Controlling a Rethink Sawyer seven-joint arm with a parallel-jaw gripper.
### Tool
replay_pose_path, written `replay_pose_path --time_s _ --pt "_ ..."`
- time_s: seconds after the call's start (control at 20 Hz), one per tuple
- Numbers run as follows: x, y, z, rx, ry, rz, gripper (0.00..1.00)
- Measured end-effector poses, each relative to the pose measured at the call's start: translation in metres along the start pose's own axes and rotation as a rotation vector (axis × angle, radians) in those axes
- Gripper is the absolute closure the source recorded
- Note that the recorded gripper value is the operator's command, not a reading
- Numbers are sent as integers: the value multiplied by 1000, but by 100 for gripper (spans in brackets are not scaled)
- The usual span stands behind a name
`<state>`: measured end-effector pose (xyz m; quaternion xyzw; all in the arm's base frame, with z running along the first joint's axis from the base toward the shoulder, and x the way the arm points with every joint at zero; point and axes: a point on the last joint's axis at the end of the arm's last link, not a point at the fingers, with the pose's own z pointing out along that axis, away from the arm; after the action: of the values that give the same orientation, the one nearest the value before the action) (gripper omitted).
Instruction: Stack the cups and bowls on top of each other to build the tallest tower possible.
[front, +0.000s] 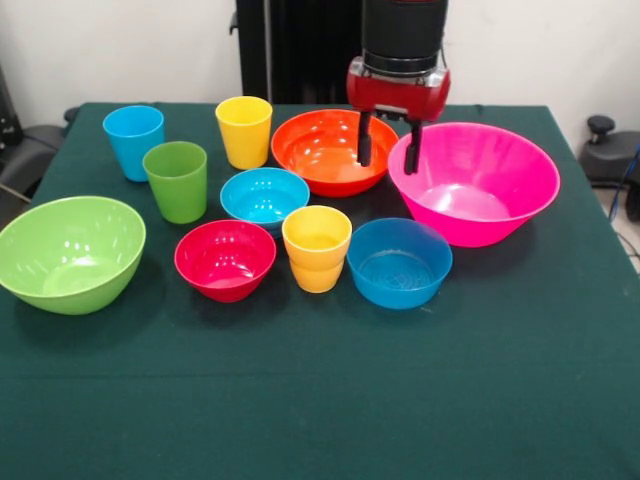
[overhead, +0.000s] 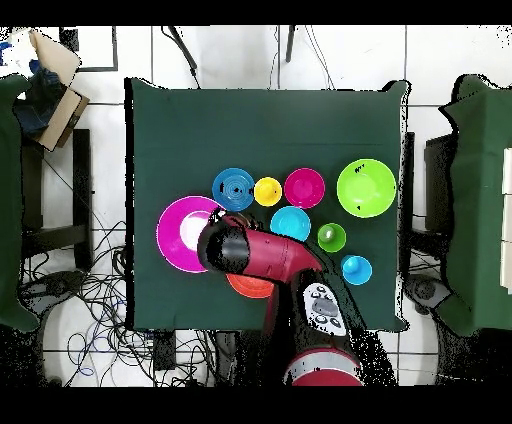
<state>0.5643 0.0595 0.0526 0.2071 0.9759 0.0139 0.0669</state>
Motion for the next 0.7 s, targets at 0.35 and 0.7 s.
replay_pose_path --time_s 0.35,0.7 --pt "-30 -37 -13 13 89 51 0" --pt "-51 -75 -33 38 127 75 0"
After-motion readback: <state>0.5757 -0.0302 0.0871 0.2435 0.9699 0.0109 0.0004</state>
